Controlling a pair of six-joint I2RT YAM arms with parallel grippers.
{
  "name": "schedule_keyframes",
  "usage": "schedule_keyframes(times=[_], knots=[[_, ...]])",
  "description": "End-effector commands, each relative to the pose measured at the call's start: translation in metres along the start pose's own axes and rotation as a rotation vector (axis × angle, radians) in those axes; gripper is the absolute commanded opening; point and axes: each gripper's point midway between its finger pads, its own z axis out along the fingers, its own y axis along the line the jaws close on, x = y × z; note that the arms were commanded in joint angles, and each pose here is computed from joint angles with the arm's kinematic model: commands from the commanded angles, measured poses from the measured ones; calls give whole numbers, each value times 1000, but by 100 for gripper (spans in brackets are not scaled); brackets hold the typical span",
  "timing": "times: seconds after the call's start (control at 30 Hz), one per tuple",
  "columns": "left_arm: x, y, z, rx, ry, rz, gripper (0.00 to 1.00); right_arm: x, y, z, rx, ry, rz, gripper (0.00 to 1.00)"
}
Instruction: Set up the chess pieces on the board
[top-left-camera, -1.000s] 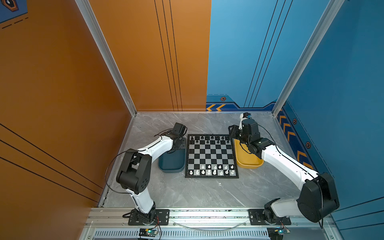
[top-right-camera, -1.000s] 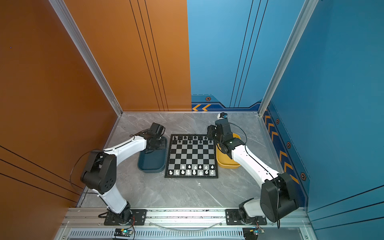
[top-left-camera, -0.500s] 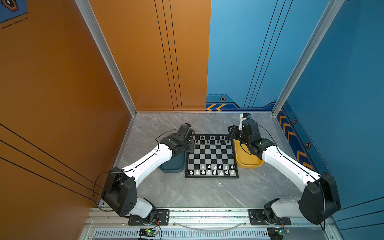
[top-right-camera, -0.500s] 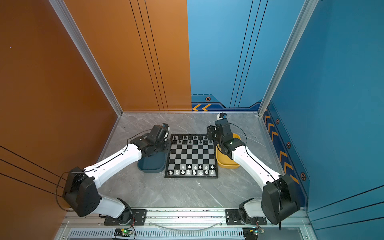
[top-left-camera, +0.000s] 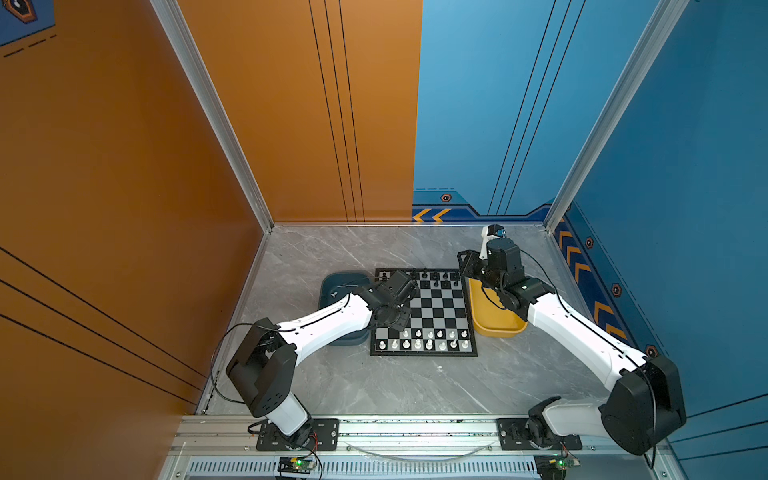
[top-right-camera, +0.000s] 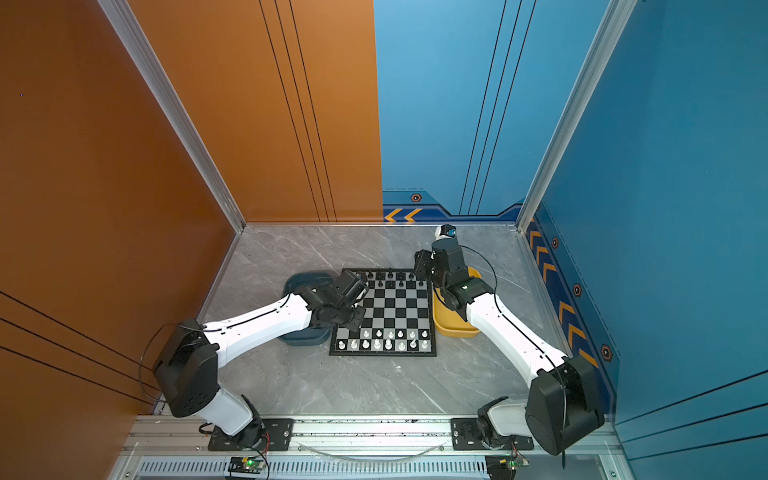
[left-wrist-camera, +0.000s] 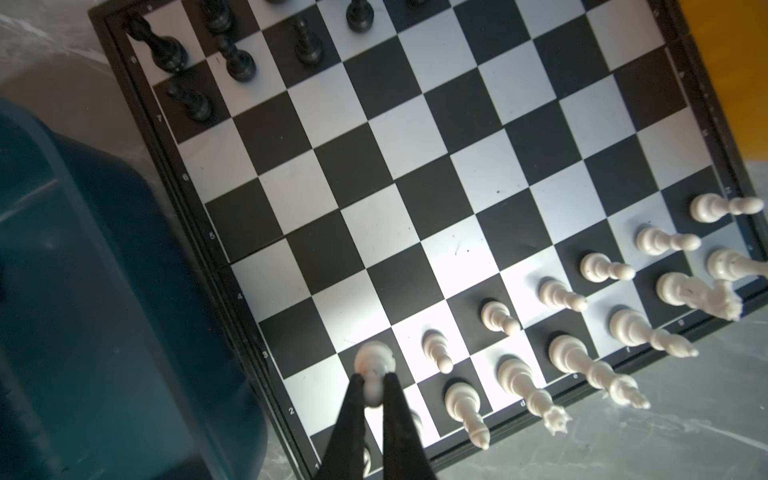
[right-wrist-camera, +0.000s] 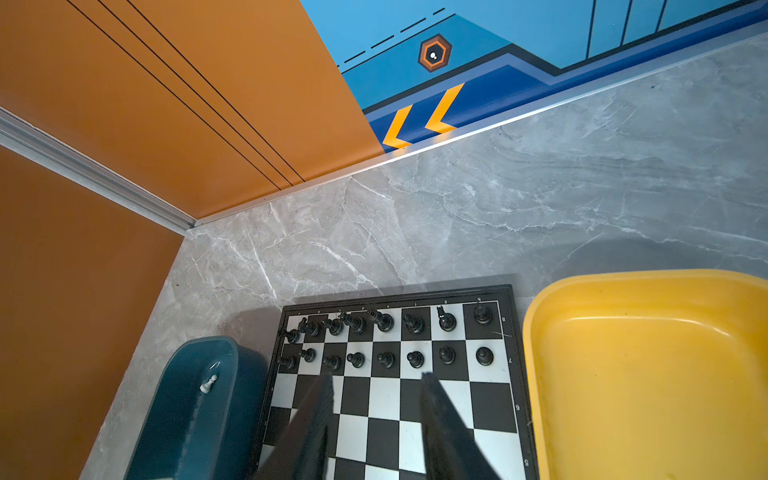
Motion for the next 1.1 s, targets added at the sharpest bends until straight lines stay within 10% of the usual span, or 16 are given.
schedule_keyframes(times=[0.0, 1.07], knots=[[17, -1, 5, 1, 58, -3, 0, -9, -2, -10, 18, -31, -15, 37], [56, -7, 32, -4, 205, 0, 4, -9, -4, -9, 18, -30, -9, 37]])
